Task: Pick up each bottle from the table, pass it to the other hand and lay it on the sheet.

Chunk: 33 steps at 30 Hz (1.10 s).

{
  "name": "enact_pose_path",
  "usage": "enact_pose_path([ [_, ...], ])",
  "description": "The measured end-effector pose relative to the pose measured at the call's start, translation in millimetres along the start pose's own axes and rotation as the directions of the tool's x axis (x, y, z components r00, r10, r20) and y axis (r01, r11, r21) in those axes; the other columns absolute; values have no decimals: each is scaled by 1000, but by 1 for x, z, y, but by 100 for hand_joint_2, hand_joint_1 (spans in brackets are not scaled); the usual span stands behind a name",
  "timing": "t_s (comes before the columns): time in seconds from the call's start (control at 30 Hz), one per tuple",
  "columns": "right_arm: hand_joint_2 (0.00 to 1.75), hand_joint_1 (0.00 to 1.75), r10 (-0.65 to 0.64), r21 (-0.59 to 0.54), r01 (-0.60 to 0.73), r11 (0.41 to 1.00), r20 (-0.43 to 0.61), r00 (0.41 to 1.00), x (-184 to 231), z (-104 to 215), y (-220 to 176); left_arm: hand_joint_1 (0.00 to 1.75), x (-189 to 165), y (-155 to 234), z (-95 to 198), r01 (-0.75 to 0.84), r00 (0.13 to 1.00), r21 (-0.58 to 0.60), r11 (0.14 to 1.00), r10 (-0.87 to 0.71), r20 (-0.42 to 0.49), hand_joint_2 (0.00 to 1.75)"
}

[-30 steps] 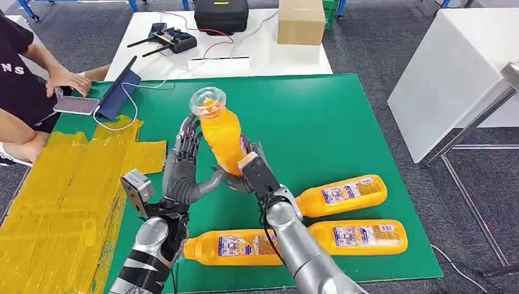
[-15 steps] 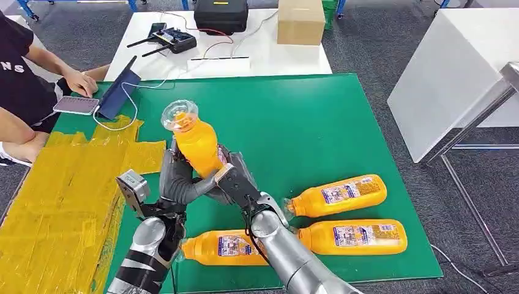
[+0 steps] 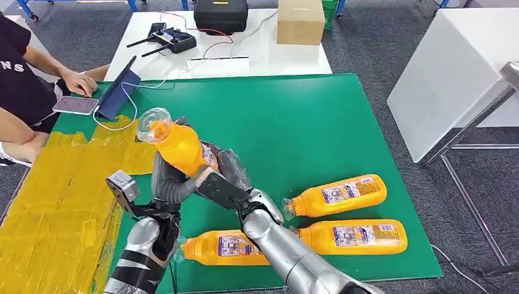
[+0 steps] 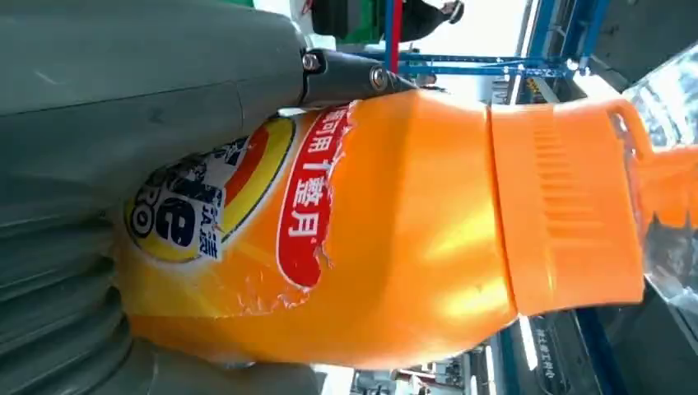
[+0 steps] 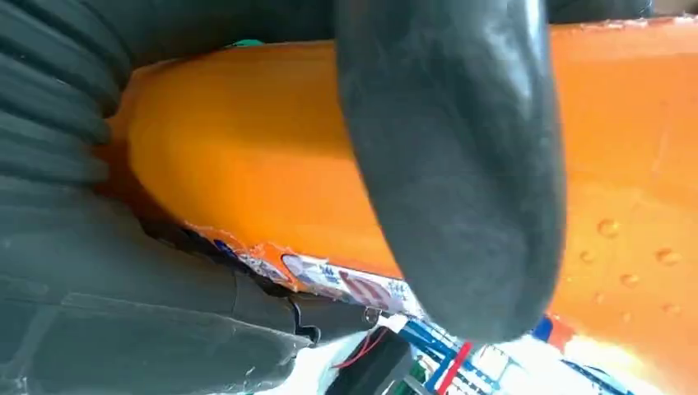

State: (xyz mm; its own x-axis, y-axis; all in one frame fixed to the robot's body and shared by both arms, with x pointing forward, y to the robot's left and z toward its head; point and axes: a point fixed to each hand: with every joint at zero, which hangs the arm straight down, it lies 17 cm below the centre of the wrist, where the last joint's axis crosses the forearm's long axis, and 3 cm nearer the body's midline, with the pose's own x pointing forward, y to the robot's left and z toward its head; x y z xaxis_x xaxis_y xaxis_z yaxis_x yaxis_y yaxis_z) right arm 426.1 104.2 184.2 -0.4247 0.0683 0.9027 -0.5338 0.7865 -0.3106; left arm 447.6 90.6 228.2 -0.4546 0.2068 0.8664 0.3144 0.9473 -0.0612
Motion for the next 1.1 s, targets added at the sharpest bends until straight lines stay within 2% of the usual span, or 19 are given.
enact_pose_path([
  [0.97, 175, 175, 10, 19, -9, 1000, -19, 1000, -8, 2, 5, 175, -4, 4, 1, -16, 1000, 7, 1000, 16, -11, 175],
  [1.0, 175, 0, 8, 18, -8, 1000, -20, 1000, -8, 2, 5, 175, -4, 5, 0, -16, 1000, 7, 1000, 16, -10, 175],
  [1.1, 175, 0, 11, 10, -11, 1000, -3, 1000, -7, 4, 5, 175, -4, 10, -1, 35, 999, 30, 999, -34, -9, 175],
])
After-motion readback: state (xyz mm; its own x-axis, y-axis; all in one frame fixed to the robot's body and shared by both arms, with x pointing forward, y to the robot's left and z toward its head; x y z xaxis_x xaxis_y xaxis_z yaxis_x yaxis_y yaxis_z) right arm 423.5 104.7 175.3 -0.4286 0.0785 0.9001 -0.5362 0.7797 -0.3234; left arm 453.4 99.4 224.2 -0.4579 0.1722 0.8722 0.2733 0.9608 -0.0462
